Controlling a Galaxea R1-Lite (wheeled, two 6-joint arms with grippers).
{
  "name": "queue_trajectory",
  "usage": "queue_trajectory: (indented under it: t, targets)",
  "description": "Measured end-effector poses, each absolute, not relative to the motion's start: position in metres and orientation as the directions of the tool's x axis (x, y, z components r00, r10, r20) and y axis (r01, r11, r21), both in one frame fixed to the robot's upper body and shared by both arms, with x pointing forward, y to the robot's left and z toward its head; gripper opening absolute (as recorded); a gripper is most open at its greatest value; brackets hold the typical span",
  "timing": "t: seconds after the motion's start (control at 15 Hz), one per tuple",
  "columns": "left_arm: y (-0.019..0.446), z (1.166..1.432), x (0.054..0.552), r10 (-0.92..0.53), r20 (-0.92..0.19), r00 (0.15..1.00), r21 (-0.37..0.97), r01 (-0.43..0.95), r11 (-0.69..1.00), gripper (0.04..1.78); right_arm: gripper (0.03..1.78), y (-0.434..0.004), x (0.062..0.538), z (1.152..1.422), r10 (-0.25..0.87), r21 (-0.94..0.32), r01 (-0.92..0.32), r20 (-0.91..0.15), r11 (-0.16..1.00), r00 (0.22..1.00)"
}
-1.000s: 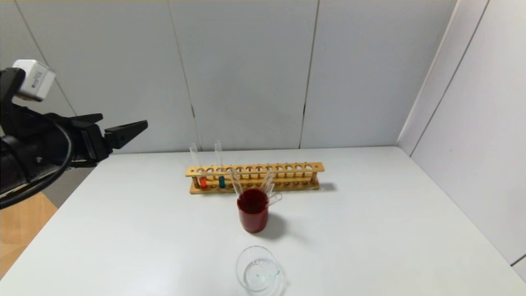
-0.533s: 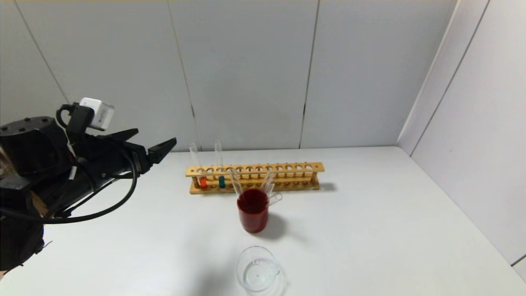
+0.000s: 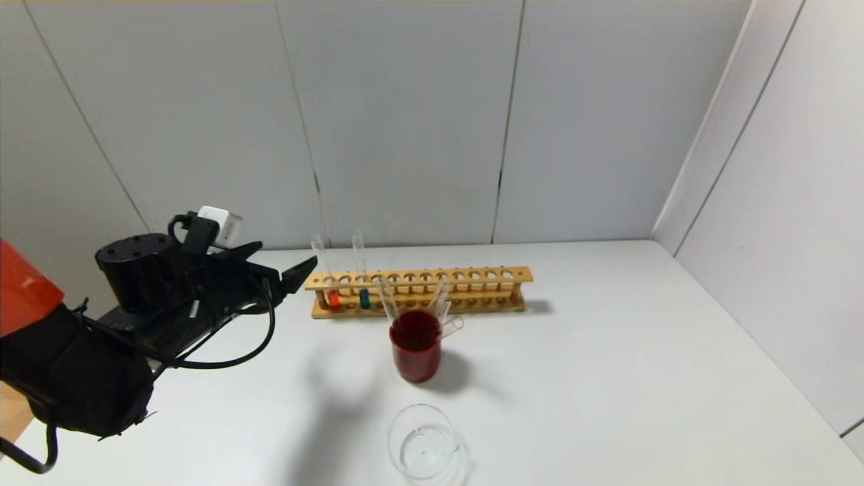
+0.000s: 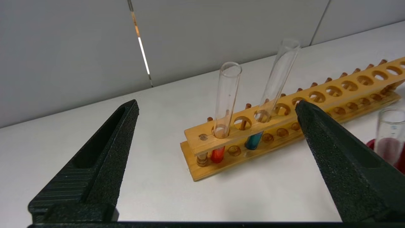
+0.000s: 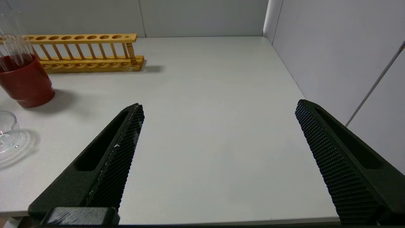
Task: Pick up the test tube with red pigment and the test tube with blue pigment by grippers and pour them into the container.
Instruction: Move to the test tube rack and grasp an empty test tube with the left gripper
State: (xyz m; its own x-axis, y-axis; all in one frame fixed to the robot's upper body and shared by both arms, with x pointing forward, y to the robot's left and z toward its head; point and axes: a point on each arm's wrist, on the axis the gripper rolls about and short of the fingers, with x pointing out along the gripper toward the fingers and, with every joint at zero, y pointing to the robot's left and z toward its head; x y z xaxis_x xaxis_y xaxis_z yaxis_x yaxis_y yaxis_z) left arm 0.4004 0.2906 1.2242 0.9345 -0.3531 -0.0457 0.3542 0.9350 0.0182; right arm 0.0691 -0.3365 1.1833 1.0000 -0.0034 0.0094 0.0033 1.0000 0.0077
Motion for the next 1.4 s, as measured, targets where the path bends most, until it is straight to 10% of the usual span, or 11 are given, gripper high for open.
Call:
queue_trajectory:
  t: [1.4]
  targets:
    - [0.262, 1.183, 0.458, -0.321, -0.103, 0.941, 0.007, 0.323, 0.946, 1.75, 1.74, -0.336, 0.069, 1.183, -0.003, 0.008, 0.003, 0.010, 1.000, 1.000]
